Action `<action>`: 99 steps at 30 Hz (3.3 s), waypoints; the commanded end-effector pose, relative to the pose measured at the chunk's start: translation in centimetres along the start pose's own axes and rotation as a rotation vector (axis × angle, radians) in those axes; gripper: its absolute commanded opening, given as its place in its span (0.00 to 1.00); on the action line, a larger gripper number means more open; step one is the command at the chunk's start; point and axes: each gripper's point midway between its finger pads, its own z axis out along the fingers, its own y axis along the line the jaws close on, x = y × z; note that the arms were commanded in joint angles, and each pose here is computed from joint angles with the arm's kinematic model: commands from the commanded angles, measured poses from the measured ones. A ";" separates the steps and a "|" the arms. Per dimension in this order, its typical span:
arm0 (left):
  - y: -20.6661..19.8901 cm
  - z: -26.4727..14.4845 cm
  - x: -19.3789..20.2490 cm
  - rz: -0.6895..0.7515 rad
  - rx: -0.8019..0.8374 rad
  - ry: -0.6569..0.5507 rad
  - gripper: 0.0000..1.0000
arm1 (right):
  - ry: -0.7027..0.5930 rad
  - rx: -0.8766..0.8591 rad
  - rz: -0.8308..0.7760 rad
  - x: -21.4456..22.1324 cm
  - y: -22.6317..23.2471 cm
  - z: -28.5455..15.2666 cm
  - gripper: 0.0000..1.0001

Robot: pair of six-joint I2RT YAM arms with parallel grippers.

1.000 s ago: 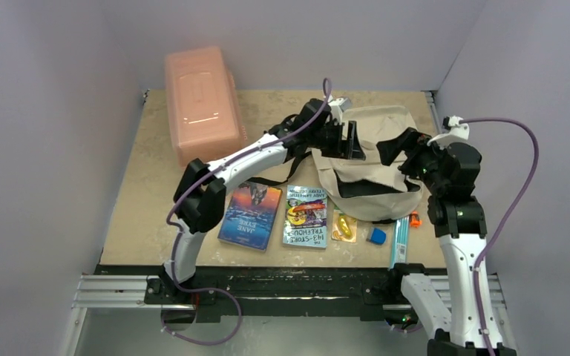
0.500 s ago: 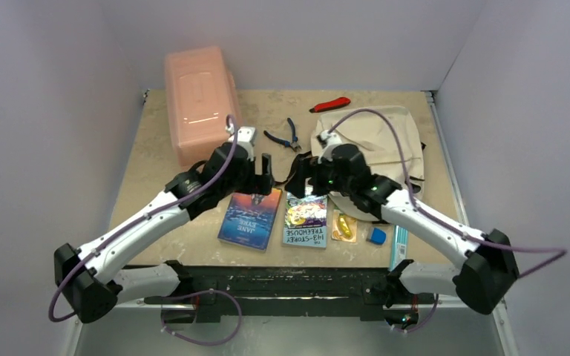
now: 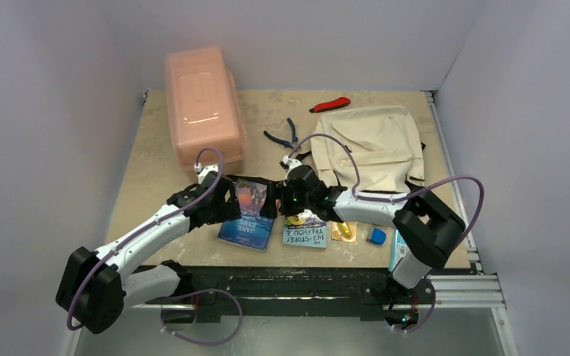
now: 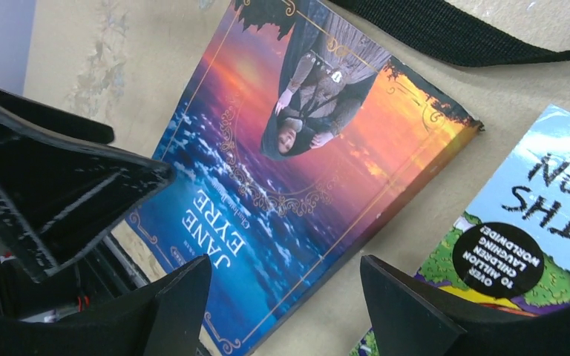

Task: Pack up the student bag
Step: Pick up the book from the center of the board.

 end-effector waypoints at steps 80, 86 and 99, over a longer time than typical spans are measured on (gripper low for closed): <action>-7.6 -16.1 -6.8 -0.311 0.684 -0.162 0.00 | 0.031 -0.616 0.515 -0.2 8.9 -1.0 0.99; -6.9 -13.9 -5.5 -0.309 0.649 -0.167 0.00 | -0.022 -0.766 0.529 -1.3 10.2 -1.3 0.97; -3.0 -7.7 -0.5 -0.339 0.424 -0.086 0.00 | -0.114 -0.864 0.497 -3.1 11.1 -2.4 0.14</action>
